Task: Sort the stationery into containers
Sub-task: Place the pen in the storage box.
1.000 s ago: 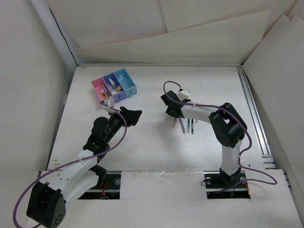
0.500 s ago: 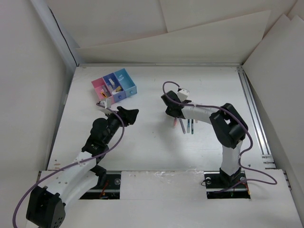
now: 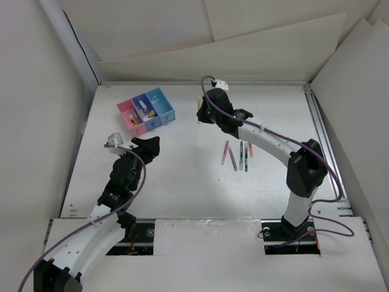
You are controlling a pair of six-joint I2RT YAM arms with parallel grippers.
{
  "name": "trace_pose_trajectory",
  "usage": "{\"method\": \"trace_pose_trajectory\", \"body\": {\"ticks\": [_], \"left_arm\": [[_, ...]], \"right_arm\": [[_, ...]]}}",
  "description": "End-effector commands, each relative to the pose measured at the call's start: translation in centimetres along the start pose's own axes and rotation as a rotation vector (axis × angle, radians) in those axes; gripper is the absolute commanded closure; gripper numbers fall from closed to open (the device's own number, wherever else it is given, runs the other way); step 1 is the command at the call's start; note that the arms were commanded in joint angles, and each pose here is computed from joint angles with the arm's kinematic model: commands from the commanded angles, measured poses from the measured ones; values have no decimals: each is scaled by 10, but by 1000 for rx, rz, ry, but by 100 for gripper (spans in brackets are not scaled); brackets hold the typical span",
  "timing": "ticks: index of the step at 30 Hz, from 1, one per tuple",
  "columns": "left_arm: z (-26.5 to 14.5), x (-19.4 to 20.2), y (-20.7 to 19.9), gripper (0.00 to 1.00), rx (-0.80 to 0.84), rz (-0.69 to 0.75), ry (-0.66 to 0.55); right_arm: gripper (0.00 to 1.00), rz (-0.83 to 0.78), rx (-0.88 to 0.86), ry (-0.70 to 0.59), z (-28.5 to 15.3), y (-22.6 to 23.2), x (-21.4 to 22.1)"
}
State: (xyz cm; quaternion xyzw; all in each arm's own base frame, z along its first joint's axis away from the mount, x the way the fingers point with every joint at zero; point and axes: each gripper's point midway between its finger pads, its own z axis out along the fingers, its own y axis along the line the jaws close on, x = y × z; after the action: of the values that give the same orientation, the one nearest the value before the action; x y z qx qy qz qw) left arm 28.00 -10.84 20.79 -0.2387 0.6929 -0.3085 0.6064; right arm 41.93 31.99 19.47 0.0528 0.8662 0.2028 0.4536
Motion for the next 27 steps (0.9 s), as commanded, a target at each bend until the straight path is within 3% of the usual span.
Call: {"method": "trace_pose_trajectory", "body": {"ticks": [1,9,17,27], "left_arm": [[-6,-17,21,38,-95,-76,-111],[-12,-26,22,36,-113,-98,-143],[-12,-22,24,36,-112,-114,-131],[-9,-16,22,36,-93,-97,-109]], "right_arm": [[100,-127,-203,0,4,56,-22],[100,-276,-475,49,31,130,-32],[100,-256,-620,55,63,157,-38],[100,-170,-581,-65,116,160,-43]]}}
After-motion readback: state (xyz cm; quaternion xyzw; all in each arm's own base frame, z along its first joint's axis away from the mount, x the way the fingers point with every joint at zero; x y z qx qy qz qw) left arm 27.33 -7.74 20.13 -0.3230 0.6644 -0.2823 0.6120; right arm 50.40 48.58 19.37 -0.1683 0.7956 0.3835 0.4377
